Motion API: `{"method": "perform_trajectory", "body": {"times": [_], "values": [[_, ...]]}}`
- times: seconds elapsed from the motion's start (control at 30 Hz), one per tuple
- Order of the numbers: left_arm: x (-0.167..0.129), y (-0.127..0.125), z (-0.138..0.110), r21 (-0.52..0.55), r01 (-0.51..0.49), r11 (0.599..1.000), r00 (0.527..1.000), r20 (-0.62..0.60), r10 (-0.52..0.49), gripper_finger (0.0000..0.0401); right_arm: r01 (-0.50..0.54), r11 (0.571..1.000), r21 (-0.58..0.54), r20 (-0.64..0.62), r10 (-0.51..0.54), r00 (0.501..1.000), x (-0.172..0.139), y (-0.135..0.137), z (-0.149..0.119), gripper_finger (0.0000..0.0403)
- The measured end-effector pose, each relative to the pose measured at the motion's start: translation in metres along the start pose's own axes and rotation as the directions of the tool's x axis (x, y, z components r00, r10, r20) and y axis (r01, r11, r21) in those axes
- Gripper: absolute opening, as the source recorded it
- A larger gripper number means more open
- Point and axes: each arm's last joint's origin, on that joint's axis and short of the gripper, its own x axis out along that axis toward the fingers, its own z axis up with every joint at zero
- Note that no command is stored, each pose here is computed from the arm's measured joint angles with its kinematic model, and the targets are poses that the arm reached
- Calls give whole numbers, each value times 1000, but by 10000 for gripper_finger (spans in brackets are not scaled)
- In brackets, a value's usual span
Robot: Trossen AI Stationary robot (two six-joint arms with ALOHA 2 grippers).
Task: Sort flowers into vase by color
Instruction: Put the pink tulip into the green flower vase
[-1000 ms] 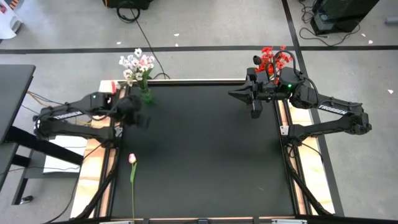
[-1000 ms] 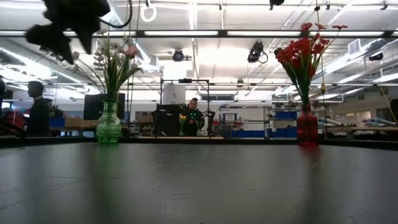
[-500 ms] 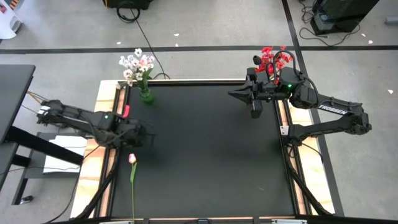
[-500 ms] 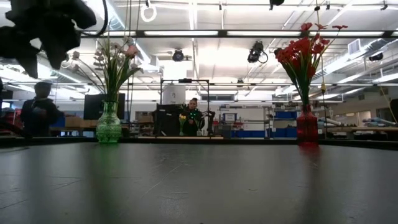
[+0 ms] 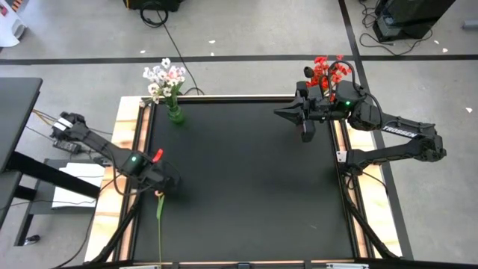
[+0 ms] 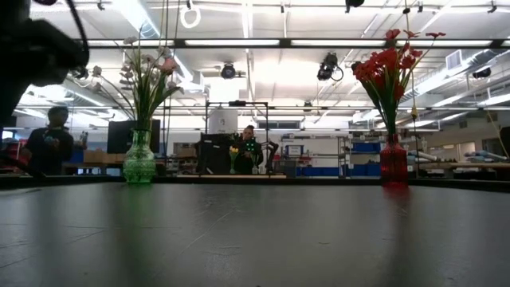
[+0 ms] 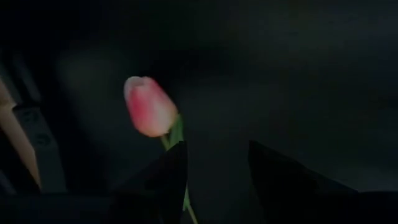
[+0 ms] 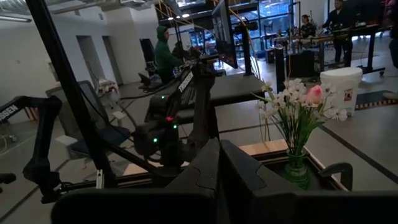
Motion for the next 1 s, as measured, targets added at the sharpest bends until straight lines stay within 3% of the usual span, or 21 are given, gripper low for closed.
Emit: {"method": "perform_trajectory", "body": {"times": [0.3,0.5,0.7,1.0], "values": [[18,13,-14,-16,-34,999,999,-26,34,180,0,1000,0,0,0,1000,0,0,0,23],[35,19,-20,-41,6,999,998,-63,-8,231,0,1000,0,0,0,1000,0,0,0,23],[40,23,-18,-56,-34,998,998,-46,31,278,0,1000,0,0,0,1000,0,0,0,23],[53,22,-23,-48,-116,992,993,-6,116,260,0,1000,0,0,0,1000,0,0,0,23]]}}
